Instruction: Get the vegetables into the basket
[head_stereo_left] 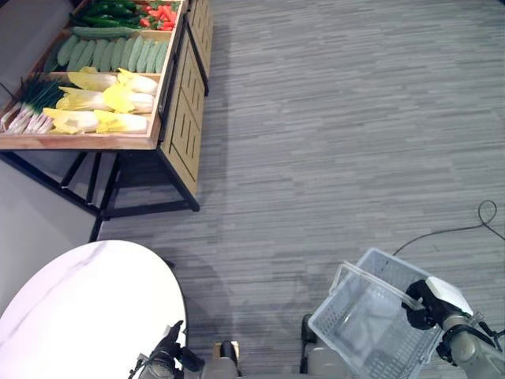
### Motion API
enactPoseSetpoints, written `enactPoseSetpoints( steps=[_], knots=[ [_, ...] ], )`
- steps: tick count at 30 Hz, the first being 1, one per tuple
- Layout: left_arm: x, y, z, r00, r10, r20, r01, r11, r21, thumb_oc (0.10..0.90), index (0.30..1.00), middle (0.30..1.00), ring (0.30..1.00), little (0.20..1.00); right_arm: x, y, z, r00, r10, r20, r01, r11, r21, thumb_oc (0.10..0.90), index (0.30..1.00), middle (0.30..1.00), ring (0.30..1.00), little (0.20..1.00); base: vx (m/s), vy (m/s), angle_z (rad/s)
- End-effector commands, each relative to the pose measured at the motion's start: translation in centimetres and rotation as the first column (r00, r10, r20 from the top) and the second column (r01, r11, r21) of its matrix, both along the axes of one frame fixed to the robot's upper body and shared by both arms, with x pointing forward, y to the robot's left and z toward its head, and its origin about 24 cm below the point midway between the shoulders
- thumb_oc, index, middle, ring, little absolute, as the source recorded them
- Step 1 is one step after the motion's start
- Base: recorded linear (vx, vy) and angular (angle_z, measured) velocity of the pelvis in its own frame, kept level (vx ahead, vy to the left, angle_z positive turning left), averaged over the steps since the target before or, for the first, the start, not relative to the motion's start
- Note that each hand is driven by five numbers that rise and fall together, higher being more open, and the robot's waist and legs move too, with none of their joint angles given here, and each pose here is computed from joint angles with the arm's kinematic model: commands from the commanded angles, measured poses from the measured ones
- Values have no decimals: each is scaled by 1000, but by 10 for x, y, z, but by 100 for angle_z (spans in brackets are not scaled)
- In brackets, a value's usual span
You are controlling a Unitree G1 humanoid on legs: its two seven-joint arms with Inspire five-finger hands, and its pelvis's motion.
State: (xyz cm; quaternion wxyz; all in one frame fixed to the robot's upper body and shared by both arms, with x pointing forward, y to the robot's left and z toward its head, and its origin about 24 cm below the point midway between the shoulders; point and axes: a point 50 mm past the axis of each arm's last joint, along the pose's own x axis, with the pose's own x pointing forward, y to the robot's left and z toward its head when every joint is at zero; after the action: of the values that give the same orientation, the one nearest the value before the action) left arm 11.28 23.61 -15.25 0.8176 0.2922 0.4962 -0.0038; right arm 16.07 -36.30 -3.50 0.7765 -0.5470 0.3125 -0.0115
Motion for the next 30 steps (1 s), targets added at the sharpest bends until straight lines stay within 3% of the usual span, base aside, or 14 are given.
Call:
enactPoseSetpoints(
  steps=[1, 14, 18, 24, 30],
  knots=[
    [-7, 18, 2, 999, 3, -45, 0, 998, 69, 900, 1000, 1000, 1000, 1000, 49, -9, 61, 948, 41, 315, -22, 998, -65, 400, 300, 300, 300, 300, 89, -60, 14],
    [-44, 22, -6, 987, 8, -161, 4, 997, 71, 900, 1000, 1000, 1000, 1000, 73, 15, 78, 913, 169, 371, -149, 985, -83, 400, 300, 300, 300, 300, 245, 71, -14],
    [-42, 23, -5, 987, 3, -159, 9, 997, 75, 900, 1000, 1000, 1000, 1000, 73, 23, 71, 915, 186, 359, -168, 983, -80, 400, 300, 300, 300, 300, 214, 224, -44],
    [-32, 30, -1, 990, -35, -140, 49, 994, 98, 900, 1000, 1000, 1000, 1000, 86, 37, 65, 909, 185, 373, -174, 983, -62, 400, 300, 300, 300, 300, 190, 302, -21],
    [11, 52, 19, 998, -55, -22, 58, 982, 180, 900, 1000, 1000, 1000, 1000, 90, 51, 62, 900, 218, 378, -219, 975, -40, 400, 300, 300, 300, 300, 233, 219, -2]
  ],
)
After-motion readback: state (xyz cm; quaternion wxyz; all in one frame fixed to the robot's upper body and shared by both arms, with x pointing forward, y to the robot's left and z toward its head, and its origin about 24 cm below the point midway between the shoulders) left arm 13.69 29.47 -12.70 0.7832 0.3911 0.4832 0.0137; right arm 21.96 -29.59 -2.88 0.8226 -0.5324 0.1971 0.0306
